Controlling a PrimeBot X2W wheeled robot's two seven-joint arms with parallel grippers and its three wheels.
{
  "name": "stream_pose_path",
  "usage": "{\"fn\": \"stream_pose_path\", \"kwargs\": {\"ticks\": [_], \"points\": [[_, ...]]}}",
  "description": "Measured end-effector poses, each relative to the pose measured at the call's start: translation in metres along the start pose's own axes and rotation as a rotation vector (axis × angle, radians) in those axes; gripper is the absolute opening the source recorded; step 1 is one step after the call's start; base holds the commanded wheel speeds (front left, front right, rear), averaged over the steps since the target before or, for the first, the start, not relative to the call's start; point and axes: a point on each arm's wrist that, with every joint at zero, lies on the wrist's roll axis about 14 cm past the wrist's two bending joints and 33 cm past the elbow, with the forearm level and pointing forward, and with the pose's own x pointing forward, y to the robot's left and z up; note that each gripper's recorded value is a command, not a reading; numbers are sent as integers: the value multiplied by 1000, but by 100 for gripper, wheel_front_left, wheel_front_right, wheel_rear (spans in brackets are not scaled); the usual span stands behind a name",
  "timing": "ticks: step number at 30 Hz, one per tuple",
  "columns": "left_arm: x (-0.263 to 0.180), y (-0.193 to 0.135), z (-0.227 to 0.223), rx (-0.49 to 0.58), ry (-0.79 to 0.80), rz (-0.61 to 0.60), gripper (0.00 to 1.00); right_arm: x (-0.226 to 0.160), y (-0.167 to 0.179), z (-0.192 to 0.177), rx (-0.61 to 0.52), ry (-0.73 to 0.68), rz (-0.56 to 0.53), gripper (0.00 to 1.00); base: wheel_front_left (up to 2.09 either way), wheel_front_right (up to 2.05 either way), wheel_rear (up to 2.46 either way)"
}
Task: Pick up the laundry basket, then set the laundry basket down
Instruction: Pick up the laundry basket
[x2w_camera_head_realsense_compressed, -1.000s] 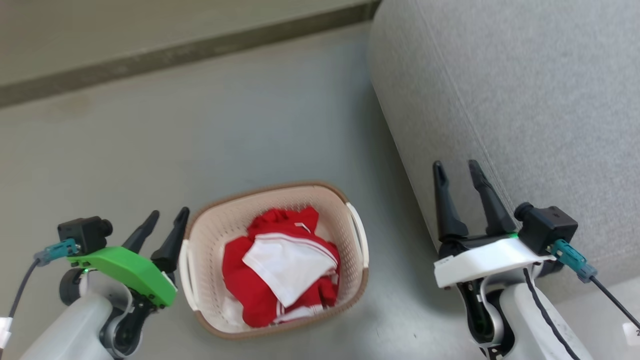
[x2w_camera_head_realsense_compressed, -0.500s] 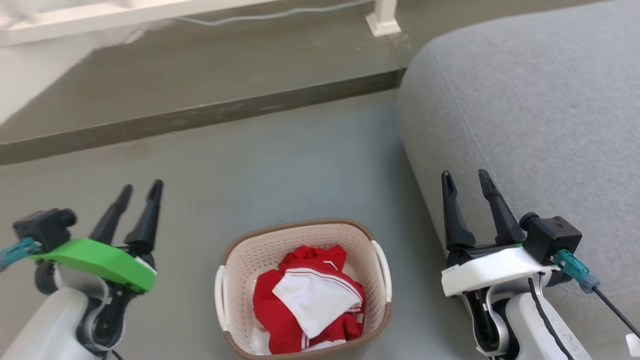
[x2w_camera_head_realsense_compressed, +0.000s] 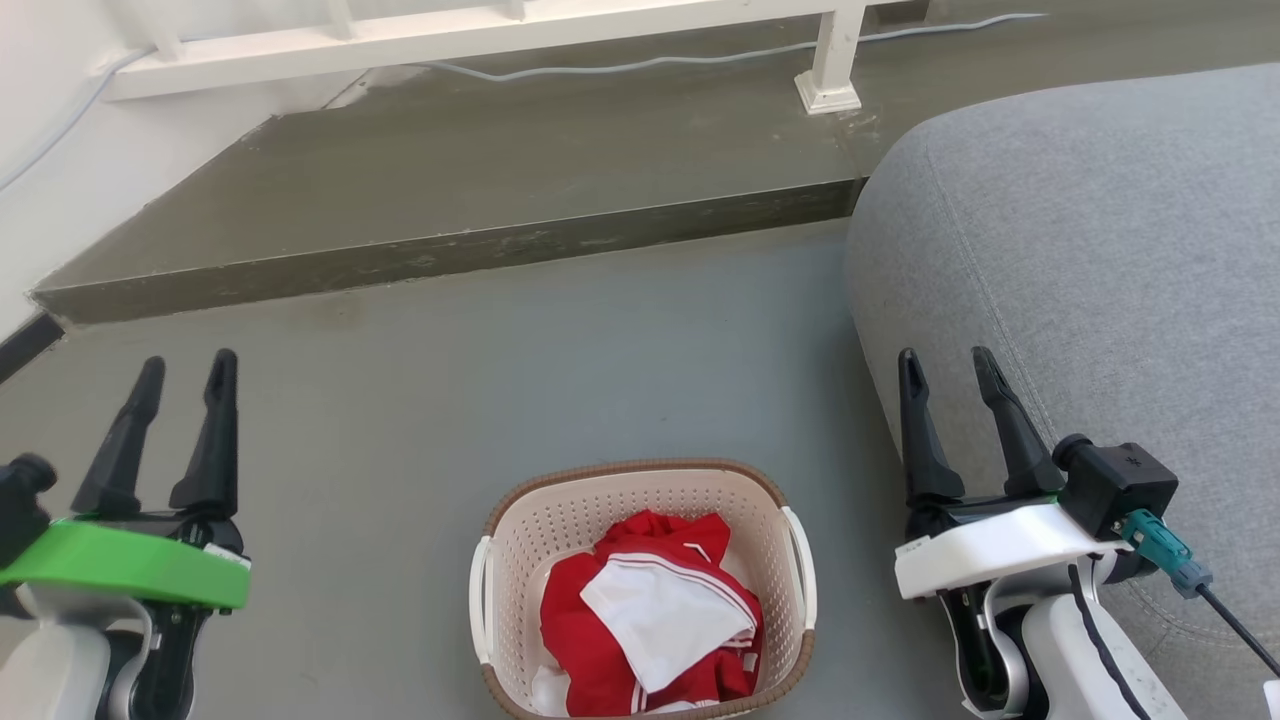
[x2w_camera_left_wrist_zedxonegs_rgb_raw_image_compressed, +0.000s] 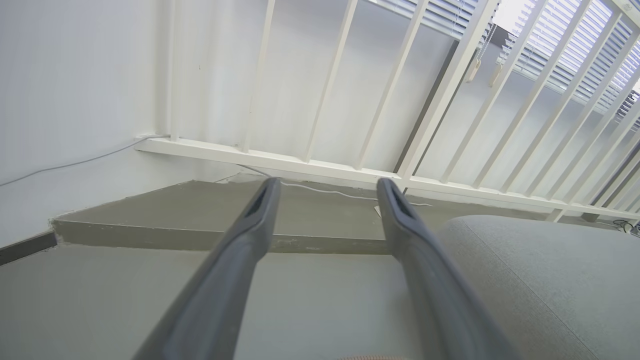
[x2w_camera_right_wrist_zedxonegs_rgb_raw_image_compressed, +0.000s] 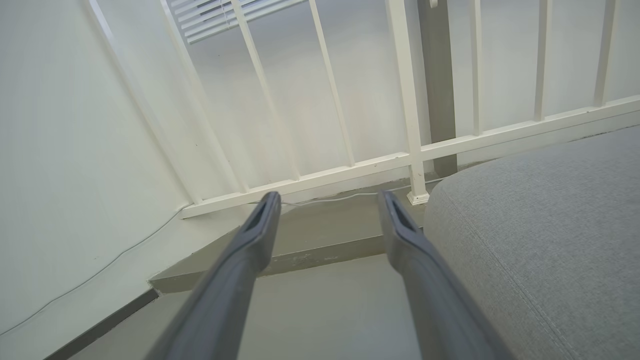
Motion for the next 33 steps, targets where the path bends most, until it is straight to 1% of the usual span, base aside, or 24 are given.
{"fn": "stream_pose_path", "kwargs": {"ticks": [5, 7, 14, 24, 33], "points": [[-10, -2, 18, 30, -77, 17, 100, 0, 4, 5, 3, -14, 10, 100, 0, 0, 0], [-15, -5, 25, 72, -104, 14, 100, 0, 3, 6, 3, -20, 7, 100, 0, 0, 0], [-38, 0, 2, 131, -38, 51, 100, -7, -3, 1, -23, -3, -6, 100, 0, 0, 0], [-41, -5, 3, 139, -61, 66, 100, -9, -5, -4, -45, 11, -9, 100, 0, 0, 0], [-47, -2, 0, 136, -58, 91, 100, -11, -7, -10, -65, 31, -14, 100, 0, 0, 0]]}}
